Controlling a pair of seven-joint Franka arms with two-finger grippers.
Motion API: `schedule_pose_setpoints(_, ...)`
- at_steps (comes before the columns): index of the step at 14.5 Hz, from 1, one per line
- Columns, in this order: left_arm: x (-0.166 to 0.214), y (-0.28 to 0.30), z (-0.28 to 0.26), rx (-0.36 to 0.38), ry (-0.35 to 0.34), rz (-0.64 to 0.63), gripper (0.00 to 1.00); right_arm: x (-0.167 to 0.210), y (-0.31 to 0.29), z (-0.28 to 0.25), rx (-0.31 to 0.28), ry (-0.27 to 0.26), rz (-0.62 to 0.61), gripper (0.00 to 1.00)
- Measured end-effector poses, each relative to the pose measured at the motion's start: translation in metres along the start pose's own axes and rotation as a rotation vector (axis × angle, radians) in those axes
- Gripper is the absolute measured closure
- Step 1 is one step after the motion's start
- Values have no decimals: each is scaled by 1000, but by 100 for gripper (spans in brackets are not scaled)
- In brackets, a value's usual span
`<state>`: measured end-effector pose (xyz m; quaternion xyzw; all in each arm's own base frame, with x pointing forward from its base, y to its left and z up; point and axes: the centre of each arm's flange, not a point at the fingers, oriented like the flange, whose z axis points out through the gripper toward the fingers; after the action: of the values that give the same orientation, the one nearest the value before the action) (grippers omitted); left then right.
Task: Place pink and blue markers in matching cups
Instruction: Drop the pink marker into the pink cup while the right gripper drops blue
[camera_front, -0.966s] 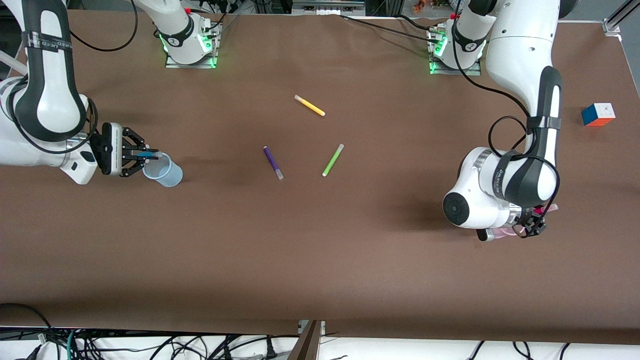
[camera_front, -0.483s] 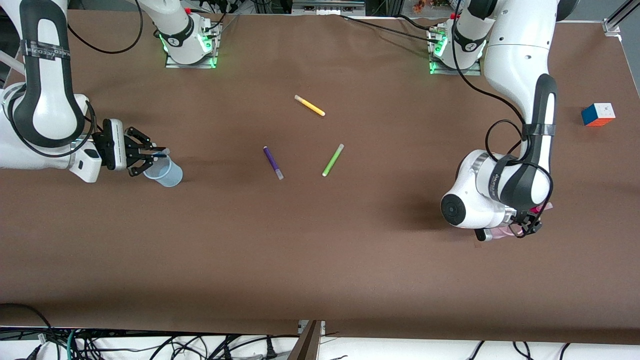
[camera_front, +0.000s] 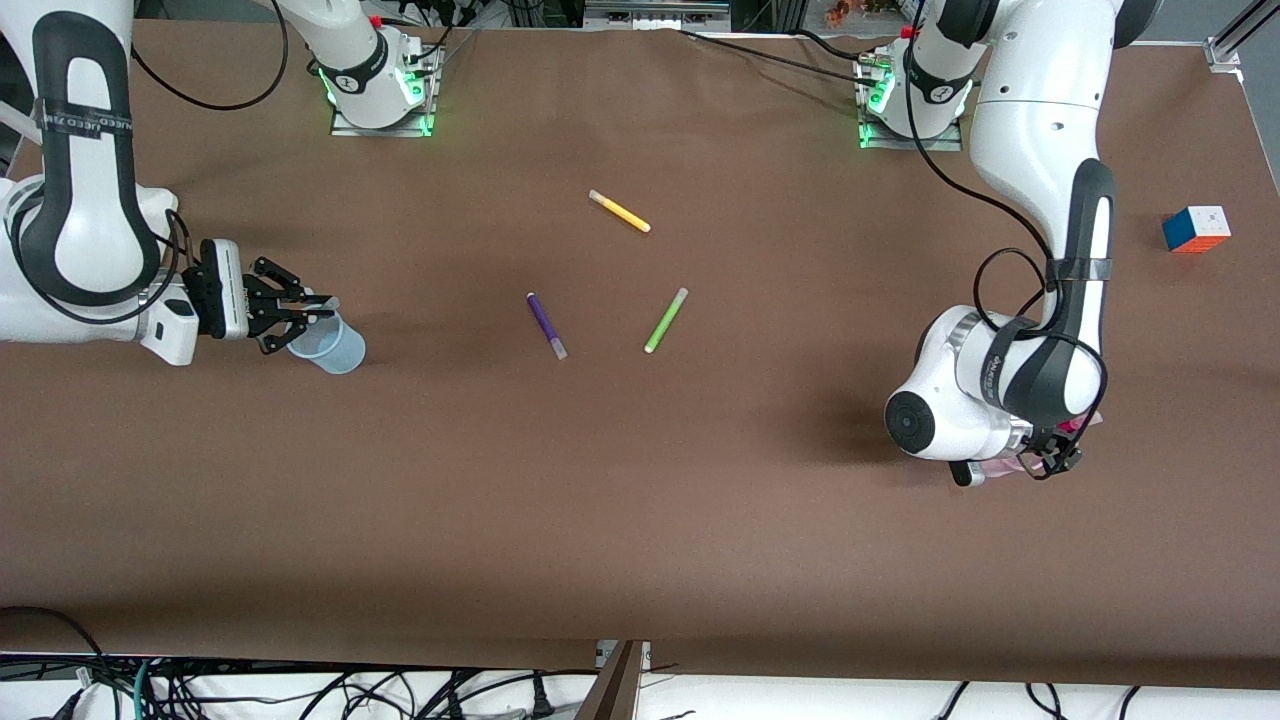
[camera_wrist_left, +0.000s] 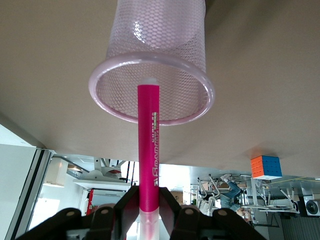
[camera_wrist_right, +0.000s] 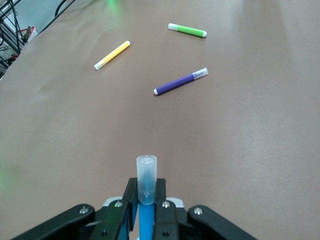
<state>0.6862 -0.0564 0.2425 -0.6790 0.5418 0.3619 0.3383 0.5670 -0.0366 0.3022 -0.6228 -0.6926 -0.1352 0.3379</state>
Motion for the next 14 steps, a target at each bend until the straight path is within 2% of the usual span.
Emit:
schedule_pose_setpoints(2, 0, 0, 0, 1, 1, -2, 76, -8, 0, 4, 8, 10, -1, 83)
schedule_pose_setpoints(3, 0, 0, 0, 1, 1, -5, 70, -10, 0, 5, 9, 12, -2, 83)
schedule_pose_setpoints(8, -2, -1, -5, 6, 9, -27, 18, -14, -2, 4, 12, 21, -10, 83)
schedule_pose_setpoints(9, -5, -2, -9, -1, 25, -41, 7, -16, -2, 4, 12, 24, -11, 83)
schedule_pose_setpoints(10, -9, -2, -13, -16, 54, -59, 0, -17, -2, 5, 12, 29, -16, 83)
schedule_pose_setpoints(12, -25, -3, -24, -55, 126, -117, 0, -23, -2, 8, 15, 34, -22, 83)
schedule_pose_setpoints(14, -50, -6, -37, -100, 207, -236, 0, -29, -3, 10, 19, 40, -23, 83)
